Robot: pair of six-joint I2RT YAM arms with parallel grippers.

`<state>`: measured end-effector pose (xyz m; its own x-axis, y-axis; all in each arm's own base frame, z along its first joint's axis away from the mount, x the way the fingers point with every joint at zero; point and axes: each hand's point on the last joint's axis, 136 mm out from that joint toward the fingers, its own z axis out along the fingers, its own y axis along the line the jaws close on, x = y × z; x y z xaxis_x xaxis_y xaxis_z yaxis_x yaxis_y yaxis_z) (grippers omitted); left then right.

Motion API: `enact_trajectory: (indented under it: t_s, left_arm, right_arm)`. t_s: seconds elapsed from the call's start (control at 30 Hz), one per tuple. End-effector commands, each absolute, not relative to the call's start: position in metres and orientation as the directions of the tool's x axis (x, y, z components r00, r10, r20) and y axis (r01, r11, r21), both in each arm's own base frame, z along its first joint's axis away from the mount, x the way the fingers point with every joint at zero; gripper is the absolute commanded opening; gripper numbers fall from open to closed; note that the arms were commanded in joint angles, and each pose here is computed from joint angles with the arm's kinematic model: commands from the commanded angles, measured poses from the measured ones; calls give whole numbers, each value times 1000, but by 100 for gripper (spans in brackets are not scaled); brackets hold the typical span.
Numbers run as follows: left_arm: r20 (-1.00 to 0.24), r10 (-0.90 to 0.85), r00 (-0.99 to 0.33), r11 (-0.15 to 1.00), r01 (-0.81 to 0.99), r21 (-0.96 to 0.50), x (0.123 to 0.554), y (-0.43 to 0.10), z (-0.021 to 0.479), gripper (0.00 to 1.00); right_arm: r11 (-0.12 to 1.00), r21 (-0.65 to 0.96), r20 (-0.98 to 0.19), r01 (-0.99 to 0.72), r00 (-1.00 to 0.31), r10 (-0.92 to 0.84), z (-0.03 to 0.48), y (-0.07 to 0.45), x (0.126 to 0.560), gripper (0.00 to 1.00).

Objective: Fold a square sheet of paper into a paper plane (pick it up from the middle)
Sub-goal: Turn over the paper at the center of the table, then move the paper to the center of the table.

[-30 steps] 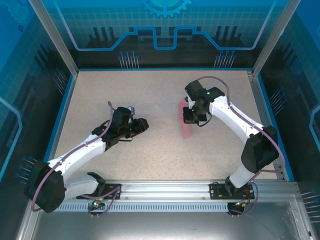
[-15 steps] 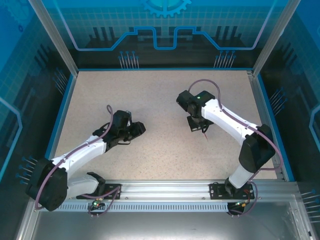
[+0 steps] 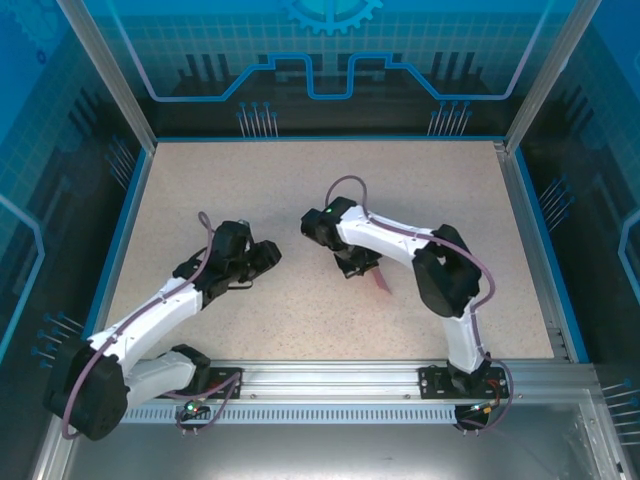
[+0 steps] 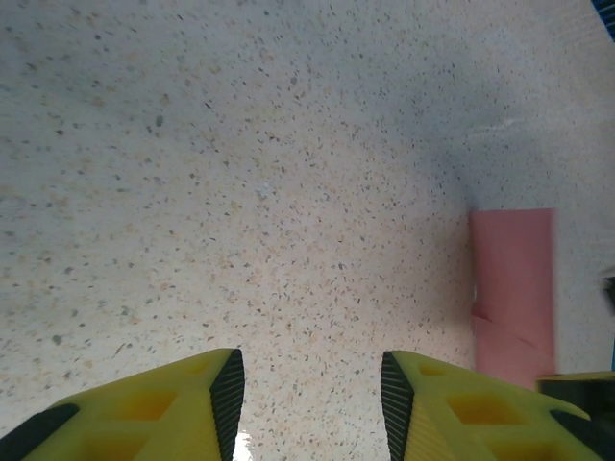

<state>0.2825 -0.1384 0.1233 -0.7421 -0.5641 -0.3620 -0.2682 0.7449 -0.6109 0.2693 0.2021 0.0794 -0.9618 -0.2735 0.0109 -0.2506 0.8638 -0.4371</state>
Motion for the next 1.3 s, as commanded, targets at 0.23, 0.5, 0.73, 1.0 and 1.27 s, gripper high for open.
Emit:
enact_trajectory:
  t_s: [0.23,0.5,0.73,1.0,1.27]
  left_arm:
    - [-361,-641,-678,736,-408,-540,243,-96,116,48]
    - [-354,-610,-709,750,-371,-548,240,-102,127,49]
    - [-292,-557,-777,720,-277,-636,245,-134,129,52]
    - [-237,-508,-828,713,-251,-655,256,-155,123,51]
    - [-211,-480,-851,726,-250,-640,259,-163,116,52]
  right_arm:
    - [942,-264,3,-206,-977,-213,45,264,275,10]
    - [939,272,-53,-210,-978,-203,62,331,270,37]
    - [775,615,-165,-147,-985,-56,92,293,290,37]
    - [743,662,-60,-101,-995,-82,50,287,291,15]
    - [824,564,30,54,-999,44,-2,275,282,13]
